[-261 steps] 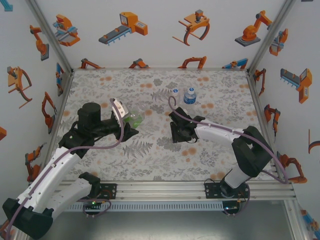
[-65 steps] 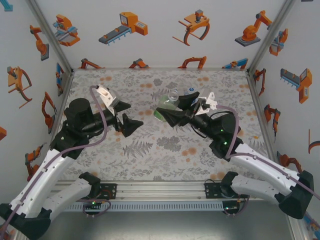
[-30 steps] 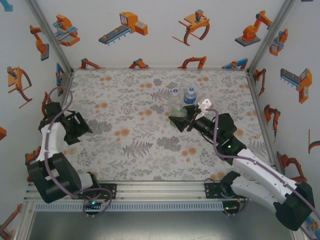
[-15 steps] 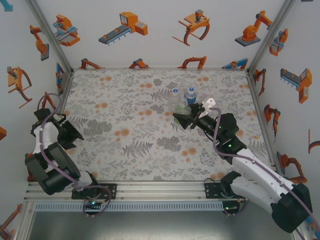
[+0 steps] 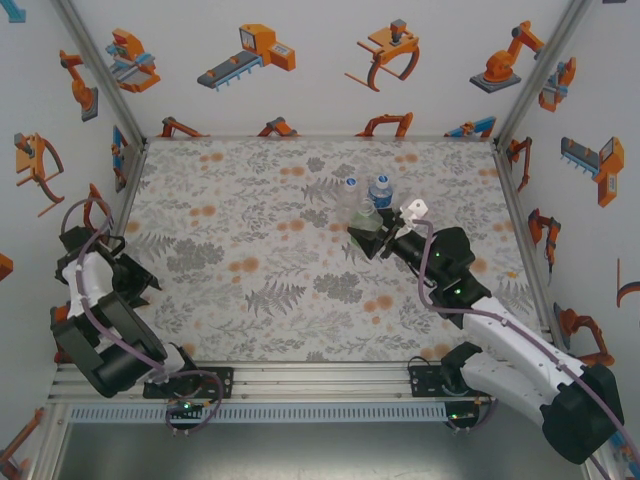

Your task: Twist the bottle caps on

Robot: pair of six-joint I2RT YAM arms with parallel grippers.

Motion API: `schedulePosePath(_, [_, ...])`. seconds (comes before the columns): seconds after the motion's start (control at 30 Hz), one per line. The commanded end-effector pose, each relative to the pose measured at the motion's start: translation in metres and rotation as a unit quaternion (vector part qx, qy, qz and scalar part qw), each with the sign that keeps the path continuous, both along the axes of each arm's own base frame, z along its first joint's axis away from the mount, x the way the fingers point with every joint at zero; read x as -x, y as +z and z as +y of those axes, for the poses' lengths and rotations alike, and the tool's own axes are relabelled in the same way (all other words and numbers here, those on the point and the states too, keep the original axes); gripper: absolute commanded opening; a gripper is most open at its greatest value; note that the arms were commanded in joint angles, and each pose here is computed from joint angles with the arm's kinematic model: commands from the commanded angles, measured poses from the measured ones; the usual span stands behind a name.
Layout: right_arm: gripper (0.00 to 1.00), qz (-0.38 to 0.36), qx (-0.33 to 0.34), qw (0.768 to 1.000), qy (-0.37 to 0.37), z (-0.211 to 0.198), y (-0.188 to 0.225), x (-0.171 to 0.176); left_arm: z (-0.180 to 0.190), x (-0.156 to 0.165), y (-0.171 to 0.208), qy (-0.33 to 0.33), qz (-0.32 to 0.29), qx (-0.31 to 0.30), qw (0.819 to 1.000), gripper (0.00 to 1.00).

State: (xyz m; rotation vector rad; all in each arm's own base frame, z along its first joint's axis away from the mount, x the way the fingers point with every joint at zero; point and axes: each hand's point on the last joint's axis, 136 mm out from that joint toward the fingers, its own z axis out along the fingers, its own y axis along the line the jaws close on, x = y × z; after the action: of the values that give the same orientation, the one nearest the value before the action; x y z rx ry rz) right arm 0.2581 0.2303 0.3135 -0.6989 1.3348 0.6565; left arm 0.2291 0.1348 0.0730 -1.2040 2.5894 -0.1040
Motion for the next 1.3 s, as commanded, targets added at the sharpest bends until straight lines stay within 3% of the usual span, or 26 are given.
schedulePosePath(0.0, [0.27,-0.034,-0.001,0.999,-0.019,-0.008,0.010,0.000,0.010,0.006,0.000,0.031,-0.001,-0.004,1.000,0.43])
schedulePosePath(0.17, [0.27,-0.038,0.007,0.999,-0.031,-0.010,0.006,-0.003,0.011,-0.018,-0.009,0.027,-0.025,0.037,0.999,0.36])
schedulePosePath(0.9, [0.26,-0.034,0.014,0.998,-0.045,-0.013,-0.006,-0.006,0.029,-0.023,-0.045,0.000,0.049,-0.002,0.999,0.27])
schedulePosePath(1.27, [0.25,-0.038,0.013,0.998,-0.048,-0.013,-0.005,-0.006,0.018,-0.034,-0.048,-0.029,0.055,0.000,0.998,0.06])
